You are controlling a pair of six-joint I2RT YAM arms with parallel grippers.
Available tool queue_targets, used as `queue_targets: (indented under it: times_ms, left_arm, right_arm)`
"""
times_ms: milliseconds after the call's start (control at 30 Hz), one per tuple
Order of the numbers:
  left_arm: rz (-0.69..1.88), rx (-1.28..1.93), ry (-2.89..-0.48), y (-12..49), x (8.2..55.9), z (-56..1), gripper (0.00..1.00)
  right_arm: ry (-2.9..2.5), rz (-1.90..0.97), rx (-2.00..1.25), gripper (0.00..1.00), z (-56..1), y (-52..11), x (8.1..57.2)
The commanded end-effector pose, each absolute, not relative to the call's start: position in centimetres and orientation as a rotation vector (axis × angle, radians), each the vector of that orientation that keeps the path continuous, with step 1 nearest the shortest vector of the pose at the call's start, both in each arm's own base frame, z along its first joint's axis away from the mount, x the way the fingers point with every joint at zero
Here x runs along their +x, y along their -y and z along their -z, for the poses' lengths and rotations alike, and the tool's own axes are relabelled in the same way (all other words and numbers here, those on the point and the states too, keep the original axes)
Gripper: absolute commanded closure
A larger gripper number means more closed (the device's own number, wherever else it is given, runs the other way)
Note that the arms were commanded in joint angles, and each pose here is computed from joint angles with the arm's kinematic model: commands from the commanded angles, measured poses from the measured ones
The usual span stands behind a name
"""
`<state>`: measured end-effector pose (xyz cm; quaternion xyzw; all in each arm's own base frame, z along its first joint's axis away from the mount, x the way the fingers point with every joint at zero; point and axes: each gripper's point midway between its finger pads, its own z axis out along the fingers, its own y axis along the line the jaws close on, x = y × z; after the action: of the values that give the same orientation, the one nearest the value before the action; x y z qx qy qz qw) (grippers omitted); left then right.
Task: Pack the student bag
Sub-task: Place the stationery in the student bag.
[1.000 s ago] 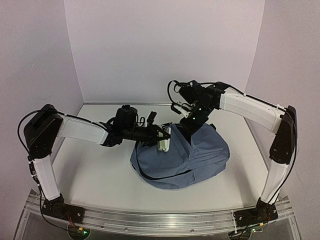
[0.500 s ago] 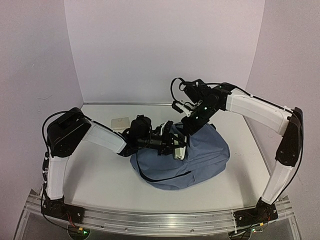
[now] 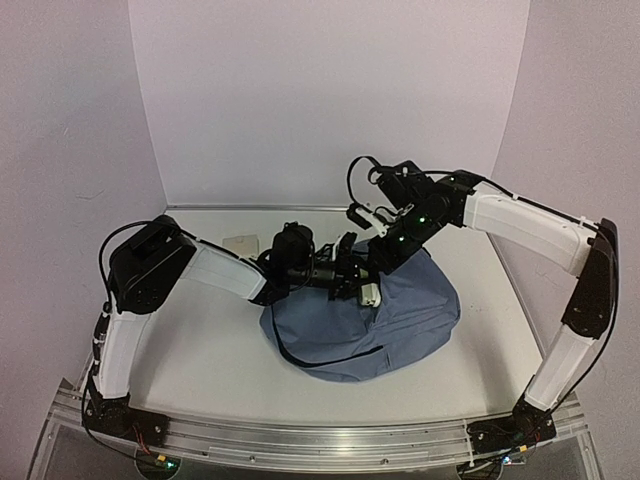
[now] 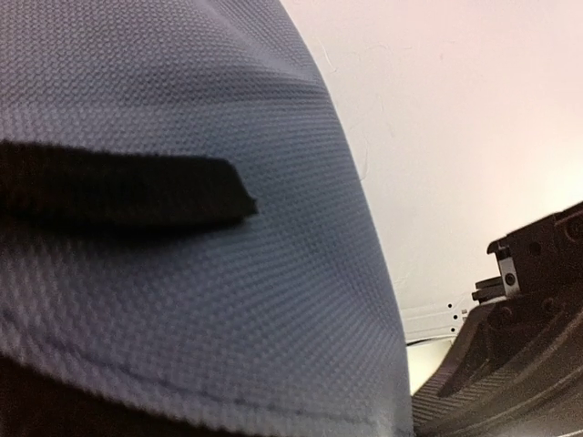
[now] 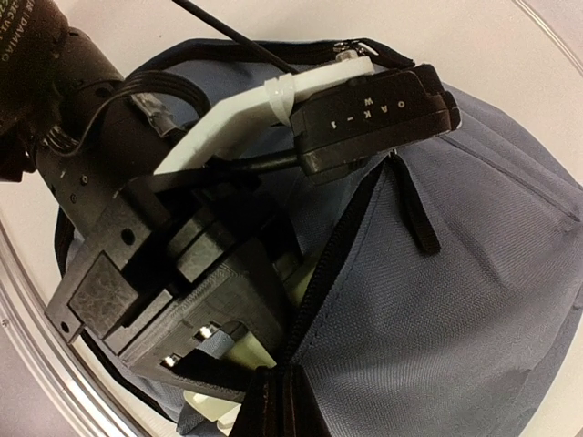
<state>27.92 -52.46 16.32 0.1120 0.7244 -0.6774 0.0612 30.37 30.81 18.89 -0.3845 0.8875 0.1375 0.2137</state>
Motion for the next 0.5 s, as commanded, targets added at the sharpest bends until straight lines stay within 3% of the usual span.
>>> queue_targets:
  times_ms: [0,367,467]
  left_arm:
    - [2.027,0.260,-2.009,53.4,31.1,-19.9,1.00]
    - [1.965,-0.101,-1.940,54.2,35.6,-17.8,1.00]
    - [1.982,-0.020,-1.993,55.6,34.5,-17.5,0.87]
  right_arm:
    - [-2.350,-0.562,-1.075,1.00,-22.8,-32.9,28.8]
    - [-2.386,-0.633,-0.954,1.00,-23.9,-33.5,30.1]
    - [-2.394,-0.609,-0.919,1.00,-23.9,-33.0,30.9]
